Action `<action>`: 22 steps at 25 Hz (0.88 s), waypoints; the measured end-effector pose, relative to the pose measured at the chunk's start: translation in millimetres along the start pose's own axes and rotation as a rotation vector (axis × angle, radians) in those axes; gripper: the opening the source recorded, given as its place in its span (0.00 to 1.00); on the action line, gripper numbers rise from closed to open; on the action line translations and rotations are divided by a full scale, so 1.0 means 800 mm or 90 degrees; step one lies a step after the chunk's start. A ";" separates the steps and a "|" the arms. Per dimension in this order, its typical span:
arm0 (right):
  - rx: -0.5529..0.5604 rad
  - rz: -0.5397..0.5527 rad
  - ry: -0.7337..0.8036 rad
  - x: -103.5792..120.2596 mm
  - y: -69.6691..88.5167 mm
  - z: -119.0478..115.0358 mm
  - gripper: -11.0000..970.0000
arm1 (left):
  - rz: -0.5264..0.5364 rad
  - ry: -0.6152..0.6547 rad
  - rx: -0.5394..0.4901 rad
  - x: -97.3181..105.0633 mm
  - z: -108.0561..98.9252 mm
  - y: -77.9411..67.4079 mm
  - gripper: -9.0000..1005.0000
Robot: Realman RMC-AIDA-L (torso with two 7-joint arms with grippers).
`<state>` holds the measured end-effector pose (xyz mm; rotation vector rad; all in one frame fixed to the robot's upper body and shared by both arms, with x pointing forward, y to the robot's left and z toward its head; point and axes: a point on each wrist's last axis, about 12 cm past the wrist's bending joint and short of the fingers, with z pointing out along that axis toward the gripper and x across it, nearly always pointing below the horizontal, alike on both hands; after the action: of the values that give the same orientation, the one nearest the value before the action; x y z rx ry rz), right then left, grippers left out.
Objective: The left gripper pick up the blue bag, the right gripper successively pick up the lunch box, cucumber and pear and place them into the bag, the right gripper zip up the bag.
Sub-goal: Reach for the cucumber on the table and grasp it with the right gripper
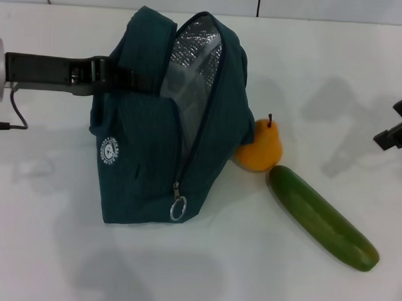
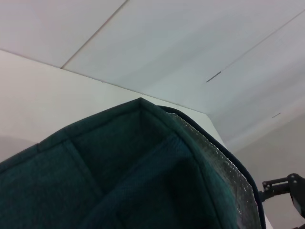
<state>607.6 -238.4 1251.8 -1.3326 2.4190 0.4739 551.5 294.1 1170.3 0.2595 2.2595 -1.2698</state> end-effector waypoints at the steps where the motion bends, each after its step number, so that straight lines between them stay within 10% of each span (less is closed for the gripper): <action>1: 0.000 0.005 0.010 -0.003 0.003 0.002 0.88 | 0.001 -0.001 -0.001 0.000 0.000 0.000 0.04; 22: -0.042 0.013 0.116 -0.038 0.037 0.080 0.71 | 0.013 0.005 0.021 -0.013 0.023 -0.001 0.04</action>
<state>606.3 -172.9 1212.4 -1.4363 2.5867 0.4596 566.2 279.3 1168.7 0.2997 2.2379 -1.2982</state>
